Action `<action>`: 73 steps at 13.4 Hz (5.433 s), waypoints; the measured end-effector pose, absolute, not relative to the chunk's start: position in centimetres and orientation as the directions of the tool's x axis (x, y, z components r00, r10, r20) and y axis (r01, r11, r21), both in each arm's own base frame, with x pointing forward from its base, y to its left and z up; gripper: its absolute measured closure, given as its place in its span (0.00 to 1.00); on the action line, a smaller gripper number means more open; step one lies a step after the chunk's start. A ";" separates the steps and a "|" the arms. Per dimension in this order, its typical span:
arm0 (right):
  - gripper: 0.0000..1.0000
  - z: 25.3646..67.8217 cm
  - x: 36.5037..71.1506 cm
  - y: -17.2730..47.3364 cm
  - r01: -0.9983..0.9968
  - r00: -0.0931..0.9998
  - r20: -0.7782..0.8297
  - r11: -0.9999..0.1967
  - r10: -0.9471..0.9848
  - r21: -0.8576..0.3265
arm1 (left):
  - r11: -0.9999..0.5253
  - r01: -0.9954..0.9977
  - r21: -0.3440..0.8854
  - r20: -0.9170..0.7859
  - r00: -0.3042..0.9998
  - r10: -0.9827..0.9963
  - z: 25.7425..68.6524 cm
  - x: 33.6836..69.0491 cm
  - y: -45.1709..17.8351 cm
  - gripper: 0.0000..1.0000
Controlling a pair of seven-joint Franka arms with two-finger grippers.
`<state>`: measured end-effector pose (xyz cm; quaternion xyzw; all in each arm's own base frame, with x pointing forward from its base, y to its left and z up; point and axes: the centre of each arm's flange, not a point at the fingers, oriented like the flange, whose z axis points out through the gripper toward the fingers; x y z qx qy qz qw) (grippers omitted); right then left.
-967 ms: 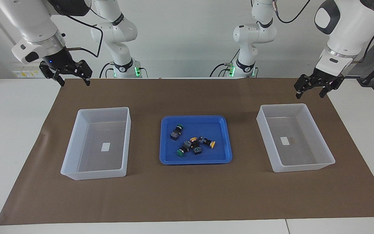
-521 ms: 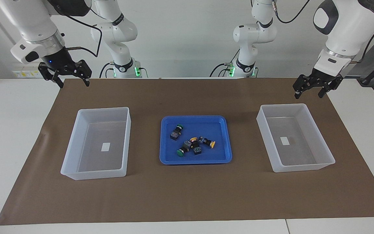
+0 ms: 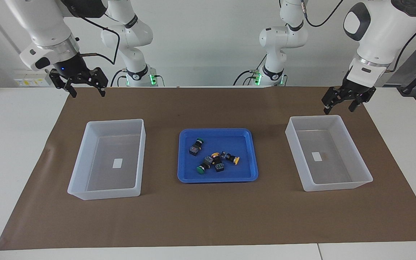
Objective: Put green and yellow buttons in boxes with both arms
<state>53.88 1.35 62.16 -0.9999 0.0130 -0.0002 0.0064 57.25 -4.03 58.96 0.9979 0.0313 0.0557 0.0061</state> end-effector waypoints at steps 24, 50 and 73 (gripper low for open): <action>0.00 35.4 55.7 27.5 -0.250 0.962 0.084 -0.963 -0.259 -0.099 | -0.733 0.675 0.088 0.013 0.735 0.678 33.0 57.3 -35.6 0.15; 0.45 29.2 53.0 32.1 -0.435 0.895 0.045 -0.889 -0.445 -0.141 | -0.989 0.145 -0.016 0.143 0.980 0.141 45.8 62.5 -9.5 0.67; 0.56 37.3 61.6 1.5 -0.057 0.987 0.147 -0.998 -0.063 -0.042 | -0.977 -0.199 -0.078 0.176 0.962 -0.210 31.8 65.7 2.2 0.61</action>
